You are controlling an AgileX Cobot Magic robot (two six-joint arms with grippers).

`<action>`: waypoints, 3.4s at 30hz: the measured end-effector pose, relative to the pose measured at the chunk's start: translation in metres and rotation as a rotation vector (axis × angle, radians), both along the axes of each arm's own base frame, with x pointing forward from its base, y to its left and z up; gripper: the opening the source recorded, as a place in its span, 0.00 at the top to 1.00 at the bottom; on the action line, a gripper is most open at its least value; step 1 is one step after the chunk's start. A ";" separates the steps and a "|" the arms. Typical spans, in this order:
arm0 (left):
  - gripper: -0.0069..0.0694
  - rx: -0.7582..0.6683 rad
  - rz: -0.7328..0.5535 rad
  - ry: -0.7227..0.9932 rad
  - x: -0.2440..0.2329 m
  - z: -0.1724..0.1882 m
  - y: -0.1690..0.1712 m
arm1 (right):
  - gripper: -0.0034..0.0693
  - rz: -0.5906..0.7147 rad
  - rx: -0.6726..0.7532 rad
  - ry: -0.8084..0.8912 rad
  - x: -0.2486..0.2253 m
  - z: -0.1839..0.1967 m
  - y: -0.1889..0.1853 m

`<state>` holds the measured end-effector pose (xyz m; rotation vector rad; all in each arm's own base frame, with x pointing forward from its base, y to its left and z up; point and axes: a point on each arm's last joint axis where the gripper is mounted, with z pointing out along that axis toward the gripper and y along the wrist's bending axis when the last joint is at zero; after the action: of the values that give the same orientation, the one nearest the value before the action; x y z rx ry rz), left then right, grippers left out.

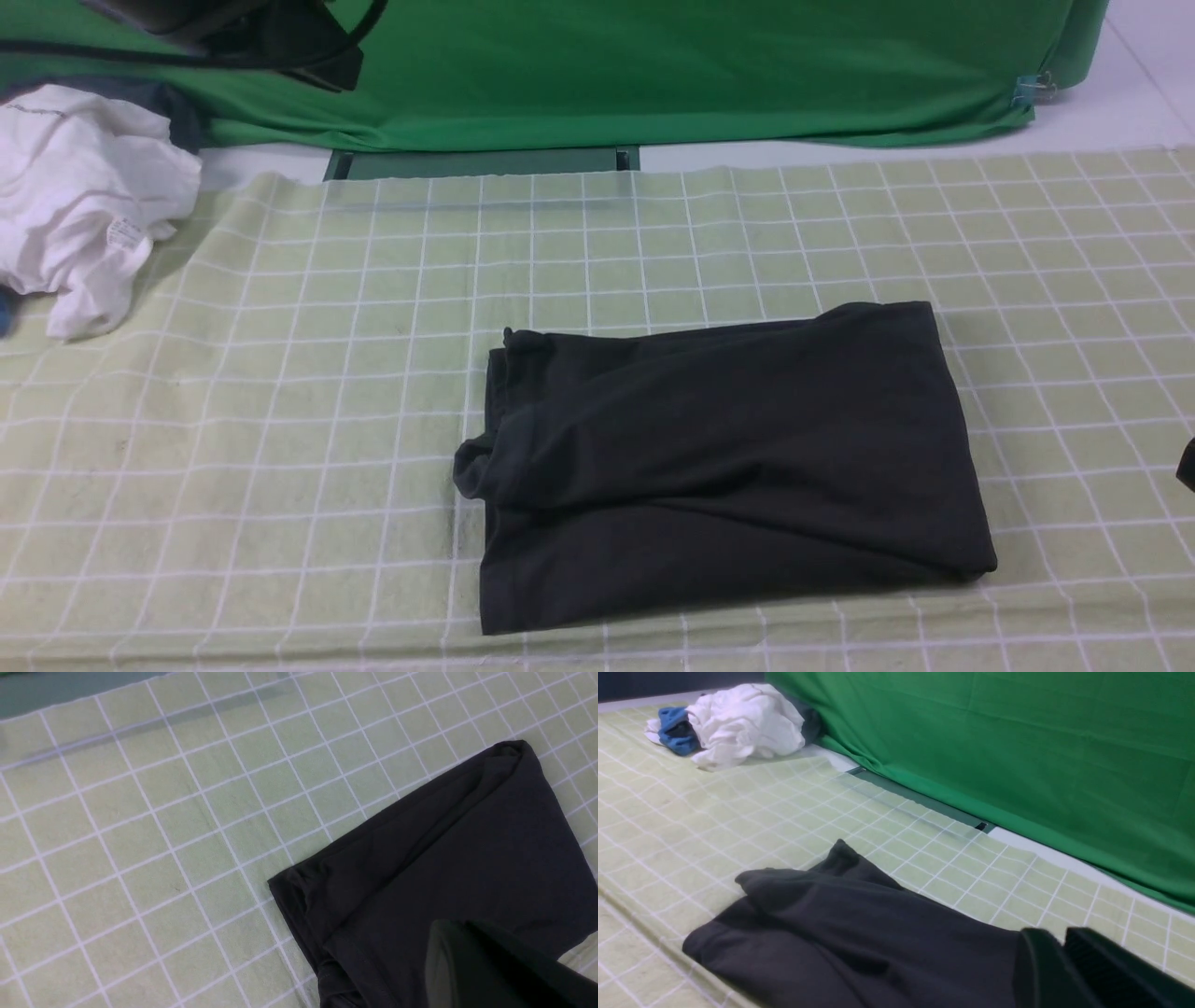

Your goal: Fold a long-sleeved shirt over a green coffee tablecloth.

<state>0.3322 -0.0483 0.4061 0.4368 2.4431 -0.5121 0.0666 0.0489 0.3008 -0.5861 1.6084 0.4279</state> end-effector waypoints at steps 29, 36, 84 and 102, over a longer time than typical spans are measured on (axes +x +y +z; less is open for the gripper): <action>0.90 0.061 0.077 -0.030 0.005 -0.001 0.008 | 0.77 -0.527 -0.095 0.070 -0.005 -0.115 -0.044; 0.90 0.070 0.060 0.011 0.002 -0.003 0.008 | 0.75 -0.532 -0.079 0.032 -0.008 -0.113 -0.045; 0.90 -0.354 0.141 -0.405 -0.243 -0.023 -0.002 | 0.63 -0.605 -0.066 0.004 -0.011 -0.111 -0.049; 0.89 -0.141 0.385 -0.702 -0.270 -0.143 0.028 | 0.63 -0.605 -0.066 0.004 -0.011 -0.111 -0.049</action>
<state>0.0623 -0.0200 0.2634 0.0549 1.7374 -0.2929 0.0559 0.0000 0.1894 -0.1261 1.7148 -0.0747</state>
